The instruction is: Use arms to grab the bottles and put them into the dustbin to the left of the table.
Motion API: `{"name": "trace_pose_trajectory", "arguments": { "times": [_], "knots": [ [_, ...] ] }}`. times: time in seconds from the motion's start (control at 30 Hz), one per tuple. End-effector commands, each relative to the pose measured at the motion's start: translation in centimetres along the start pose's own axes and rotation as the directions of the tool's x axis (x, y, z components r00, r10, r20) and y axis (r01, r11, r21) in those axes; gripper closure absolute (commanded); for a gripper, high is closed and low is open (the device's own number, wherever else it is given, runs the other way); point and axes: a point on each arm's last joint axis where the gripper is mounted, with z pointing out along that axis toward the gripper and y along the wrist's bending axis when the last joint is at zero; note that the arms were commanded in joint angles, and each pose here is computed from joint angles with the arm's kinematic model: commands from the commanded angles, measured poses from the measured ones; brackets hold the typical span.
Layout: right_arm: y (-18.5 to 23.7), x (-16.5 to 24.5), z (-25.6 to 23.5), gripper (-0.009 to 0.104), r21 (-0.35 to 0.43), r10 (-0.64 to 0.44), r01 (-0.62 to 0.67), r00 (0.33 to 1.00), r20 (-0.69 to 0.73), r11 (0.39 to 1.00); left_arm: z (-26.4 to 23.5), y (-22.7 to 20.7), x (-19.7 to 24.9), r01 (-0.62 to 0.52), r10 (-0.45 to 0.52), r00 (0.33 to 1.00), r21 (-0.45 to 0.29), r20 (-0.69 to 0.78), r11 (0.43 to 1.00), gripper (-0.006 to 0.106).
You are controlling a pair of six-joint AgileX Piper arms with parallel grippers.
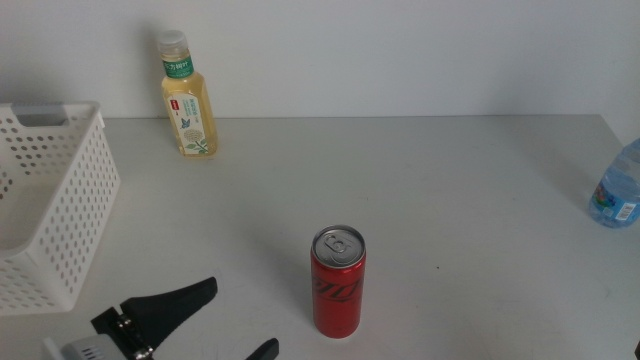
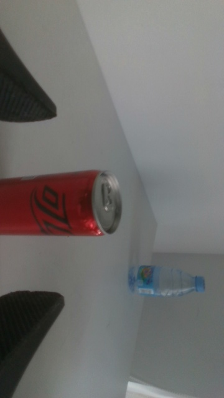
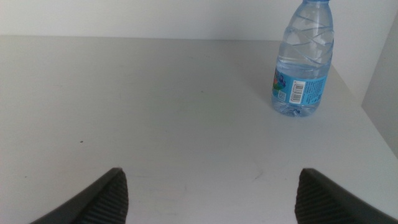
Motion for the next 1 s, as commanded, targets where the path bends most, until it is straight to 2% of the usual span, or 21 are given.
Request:
{"name": "trace_pose_trajectory", "arguments": {
  "times": [0.0, 0.3, 0.6, 0.87, 0.97],
  "knots": [
    [0.0, -1.1, -0.3, 0.001, -0.002, -0.009, 0.01, 0.995, 0.103, 1.0, 0.2, -0.4, -0.3, 0.028, -0.028, 0.997, -0.007, 0.076, 1.0, 0.008],
    [0.0, -1.1, -0.3, 0.001, -0.002, -0.009, 0.01, 0.995, 0.103, 1.0, 1.2, -1.2, 0.9, -0.016, 0.016, 0.998, 0.004, 0.068, 1.0, 0.008],
    [0.0, -1.1, -0.3, 0.001, -0.002, -0.009, 0.01, 0.995, 0.103, 1.0, 1.3, -1.2, 1.0, -0.018, 0.018, 0.998, 0.004, 0.052, 1.0, 0.008],
    [0.0, -1.1, -0.3, 0.001, -0.002, -0.009, 0.01, 0.995, 0.103, 1.0, 1.3, -1.2, 1.1, 0.079, -0.08, 0.996, 0.011, 0.045, 0.997, 0.008],
    [0.0, -1.1, -0.3, 0.001, -0.002, -0.009, 0.01, 0.995, 0.103, 1.0, 1.5, -1.1, 1.0, 0.089, -0.089, 0.995, -0.002, 0.047, 0.996, 0.008]
  ]
}}
